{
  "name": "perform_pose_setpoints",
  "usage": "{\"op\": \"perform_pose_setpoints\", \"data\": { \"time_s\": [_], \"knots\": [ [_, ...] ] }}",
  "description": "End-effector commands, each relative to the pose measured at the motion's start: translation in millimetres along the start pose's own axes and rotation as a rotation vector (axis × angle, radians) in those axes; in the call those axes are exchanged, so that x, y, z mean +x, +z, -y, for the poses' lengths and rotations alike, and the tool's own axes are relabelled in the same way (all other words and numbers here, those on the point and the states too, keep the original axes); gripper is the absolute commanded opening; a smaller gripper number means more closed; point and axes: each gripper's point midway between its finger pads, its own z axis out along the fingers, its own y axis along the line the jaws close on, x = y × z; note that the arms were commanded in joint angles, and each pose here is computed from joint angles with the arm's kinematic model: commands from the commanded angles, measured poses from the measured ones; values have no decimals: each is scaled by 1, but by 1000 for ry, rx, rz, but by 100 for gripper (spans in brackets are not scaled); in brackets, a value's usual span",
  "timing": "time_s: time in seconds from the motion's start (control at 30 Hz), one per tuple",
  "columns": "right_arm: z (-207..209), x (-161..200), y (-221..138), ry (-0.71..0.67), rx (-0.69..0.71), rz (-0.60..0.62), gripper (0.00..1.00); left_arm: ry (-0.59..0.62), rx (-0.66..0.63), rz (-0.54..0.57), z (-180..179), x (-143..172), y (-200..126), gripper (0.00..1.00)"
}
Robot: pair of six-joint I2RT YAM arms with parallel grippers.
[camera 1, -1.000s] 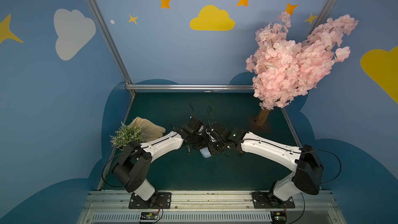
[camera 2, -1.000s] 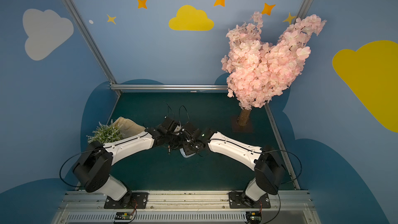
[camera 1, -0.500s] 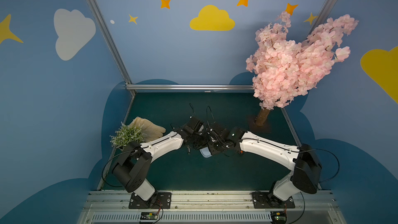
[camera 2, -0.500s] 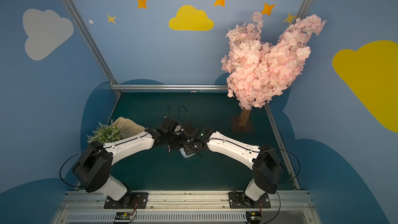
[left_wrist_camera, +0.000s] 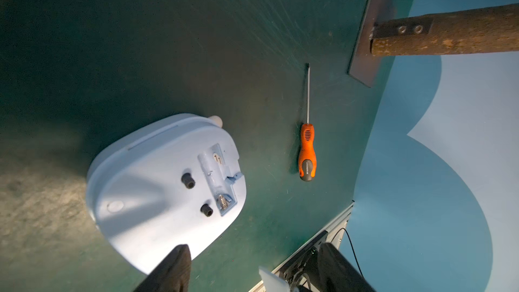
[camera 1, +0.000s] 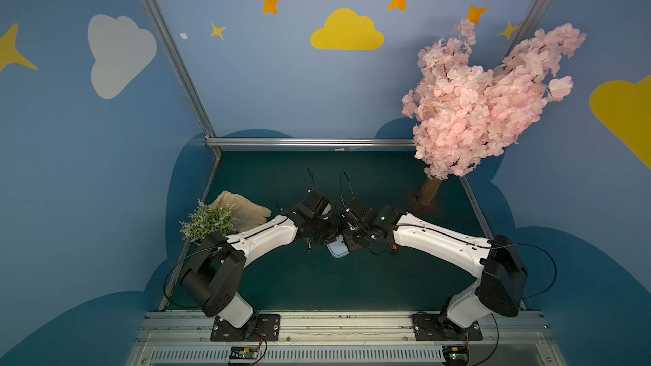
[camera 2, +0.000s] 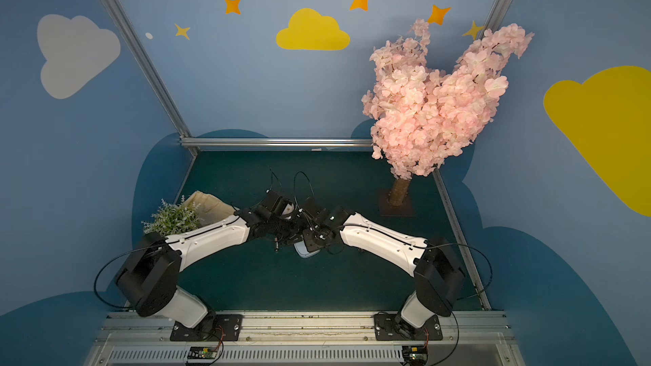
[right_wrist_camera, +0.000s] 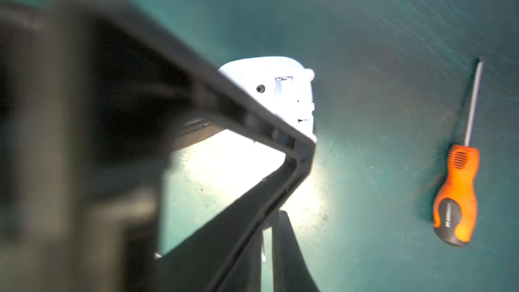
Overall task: Remove the battery from the alarm
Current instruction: Pick up the cover from the center of the board.
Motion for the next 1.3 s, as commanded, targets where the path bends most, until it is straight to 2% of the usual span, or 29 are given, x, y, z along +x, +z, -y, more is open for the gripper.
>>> {"op": "perform_pose_setpoints", "data": {
  "time_s": [0.0, 0.07, 0.17, 0.43, 0.57, 0.67, 0.97, 1.13, 1.27],
  "knots": [
    [-4, -2, -14, 35, -84, 27, 7, 22, 149, 39, 22, -2, -22, 80],
    [-4, -1, -19, 77, -161, 25, 8, 35, 278, 78, 33, -3, -33, 83],
    [-8, -3, -31, 148, -307, 34, 7, 66, 439, 128, 48, -1, -47, 82],
    [-14, -17, -65, 293, -664, 56, 8, 173, 693, 145, 80, 7, -70, 66],
    [-13, -23, -78, 378, -773, 66, 8, 186, 790, 140, 89, 8, -76, 57],
    [-10, -26, -85, 421, -812, 81, 9, 188, 830, 127, 93, 8, -78, 52],
    [2, -26, -99, 470, -851, 110, 9, 181, 841, 121, 93, 7, -76, 51],
    [-1, -28, -99, 480, -893, 103, 9, 189, 859, 98, 99, 9, -78, 35],
    [-1, -29, -98, 485, -905, 100, 10, 190, 866, 88, 101, 9, -78, 30]
  ]
}}
